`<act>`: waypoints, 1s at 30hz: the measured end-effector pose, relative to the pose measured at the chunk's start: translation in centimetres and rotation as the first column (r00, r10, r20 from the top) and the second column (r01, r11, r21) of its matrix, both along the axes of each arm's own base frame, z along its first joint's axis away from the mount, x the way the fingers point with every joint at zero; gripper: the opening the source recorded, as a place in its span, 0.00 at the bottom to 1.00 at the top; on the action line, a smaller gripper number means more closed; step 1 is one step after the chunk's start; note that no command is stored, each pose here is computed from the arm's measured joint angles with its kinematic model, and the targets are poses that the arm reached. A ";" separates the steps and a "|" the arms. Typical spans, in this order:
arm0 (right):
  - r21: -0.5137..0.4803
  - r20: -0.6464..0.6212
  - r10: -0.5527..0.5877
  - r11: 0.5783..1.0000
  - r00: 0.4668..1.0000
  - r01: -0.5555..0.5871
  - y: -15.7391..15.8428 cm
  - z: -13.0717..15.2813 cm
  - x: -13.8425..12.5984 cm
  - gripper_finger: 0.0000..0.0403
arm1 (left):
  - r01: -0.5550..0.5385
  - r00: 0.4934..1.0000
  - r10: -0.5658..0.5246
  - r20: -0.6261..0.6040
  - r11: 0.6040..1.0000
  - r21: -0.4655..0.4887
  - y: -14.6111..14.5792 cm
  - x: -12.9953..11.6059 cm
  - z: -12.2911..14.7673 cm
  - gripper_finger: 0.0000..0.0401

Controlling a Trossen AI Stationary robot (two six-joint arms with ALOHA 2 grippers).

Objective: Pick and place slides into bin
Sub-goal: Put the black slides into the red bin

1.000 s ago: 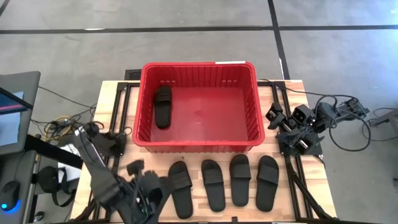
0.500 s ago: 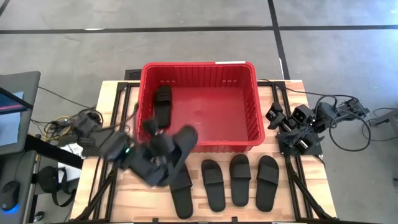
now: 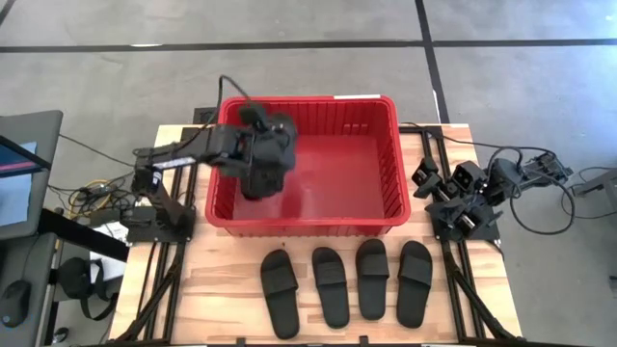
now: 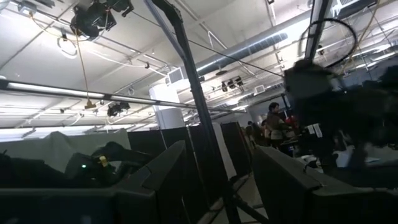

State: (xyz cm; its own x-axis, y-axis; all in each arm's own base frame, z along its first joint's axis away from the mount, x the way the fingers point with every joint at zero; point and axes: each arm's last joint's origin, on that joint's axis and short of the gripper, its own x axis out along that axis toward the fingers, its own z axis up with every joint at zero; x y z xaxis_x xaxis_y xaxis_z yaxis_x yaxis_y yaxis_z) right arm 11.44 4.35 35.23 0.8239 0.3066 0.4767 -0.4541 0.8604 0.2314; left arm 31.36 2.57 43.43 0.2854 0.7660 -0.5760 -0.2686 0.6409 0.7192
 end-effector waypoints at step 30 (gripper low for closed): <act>0.036 -0.037 -0.092 0.995 0.995 0.093 -0.3 -0.2 0.2 0.43 | -0.056 0.995 0.044 -0.087 0.990 -0.132 11.3 3.0 -16.5 0.00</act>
